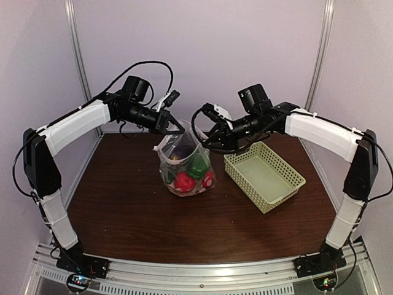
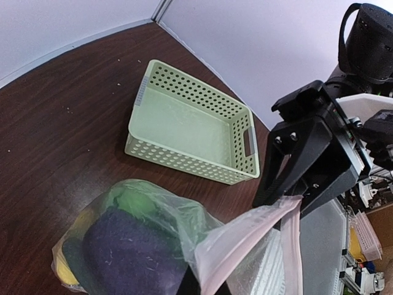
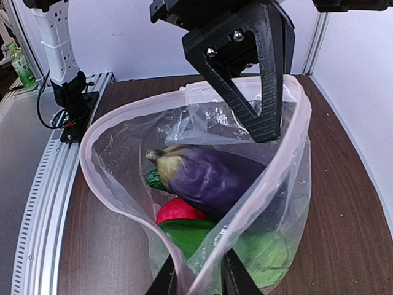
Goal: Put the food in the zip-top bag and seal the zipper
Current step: Pass from the left arm to the right
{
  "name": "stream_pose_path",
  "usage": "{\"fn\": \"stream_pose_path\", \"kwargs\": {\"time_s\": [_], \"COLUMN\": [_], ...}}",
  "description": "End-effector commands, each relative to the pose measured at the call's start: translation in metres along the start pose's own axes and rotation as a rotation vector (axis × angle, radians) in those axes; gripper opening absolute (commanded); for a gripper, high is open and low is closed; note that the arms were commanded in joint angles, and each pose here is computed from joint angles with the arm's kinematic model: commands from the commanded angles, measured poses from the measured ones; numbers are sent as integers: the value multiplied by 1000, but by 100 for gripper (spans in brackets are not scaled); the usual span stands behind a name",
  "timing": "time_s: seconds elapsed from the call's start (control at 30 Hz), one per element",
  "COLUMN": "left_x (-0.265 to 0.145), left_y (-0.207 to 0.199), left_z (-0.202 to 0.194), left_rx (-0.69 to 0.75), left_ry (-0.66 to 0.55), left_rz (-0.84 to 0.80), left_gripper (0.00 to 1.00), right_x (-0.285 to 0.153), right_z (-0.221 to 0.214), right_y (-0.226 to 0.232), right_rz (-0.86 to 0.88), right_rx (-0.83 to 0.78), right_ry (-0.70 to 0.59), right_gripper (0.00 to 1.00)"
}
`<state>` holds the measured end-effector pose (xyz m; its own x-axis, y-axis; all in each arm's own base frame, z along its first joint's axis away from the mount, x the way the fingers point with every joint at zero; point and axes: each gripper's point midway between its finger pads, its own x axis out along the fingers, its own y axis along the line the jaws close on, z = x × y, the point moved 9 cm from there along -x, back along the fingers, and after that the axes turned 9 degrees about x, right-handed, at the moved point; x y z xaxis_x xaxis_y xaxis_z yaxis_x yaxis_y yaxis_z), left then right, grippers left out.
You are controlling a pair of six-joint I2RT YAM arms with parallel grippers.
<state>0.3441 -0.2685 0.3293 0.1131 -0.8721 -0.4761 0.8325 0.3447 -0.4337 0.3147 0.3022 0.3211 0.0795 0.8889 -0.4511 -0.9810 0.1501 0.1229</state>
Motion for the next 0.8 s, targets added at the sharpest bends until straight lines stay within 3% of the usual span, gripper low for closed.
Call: {"fn": "stream_pose_path", "kwargs": {"time_s": [0.0,0.03,0.1,0.2,0.27,0.37,0.47,0.57,0.77], "left_x": [7,7,2,-23,-45,-70,-89,-92,-69], "left_y": [5,5,5,-10,-24,-43,-59,-59,-38], "left_z": [5,6,11,21,22,-18,-82,-122,-154], "left_rx": [50,52,76,193,282,340,361,362,278], "left_ry": [-23,-23,-29,-59,-146,-326,-477,-525,-641], "left_rz": [-29,-24,28,176,320,385,398,422,383], "left_gripper": [0,1,12,40,56,67,74,75,72], "right_x": [-3,-5,-11,-24,-32,-43,-53,-55,-59], "right_z": [11,12,14,19,20,22,23,18,10], "right_y": [3,4,8,15,19,22,21,17,23], "right_rz": [5,3,2,-10,-10,-9,-2,8,38], "right_rx": [-28,-31,-37,-44,-40,-33,-23,-9,-13], "right_ry": [-33,-34,-44,-71,-80,-84,-84,-64,-44], "right_gripper": [16,10,0,0,0,0,0,0,0]}}
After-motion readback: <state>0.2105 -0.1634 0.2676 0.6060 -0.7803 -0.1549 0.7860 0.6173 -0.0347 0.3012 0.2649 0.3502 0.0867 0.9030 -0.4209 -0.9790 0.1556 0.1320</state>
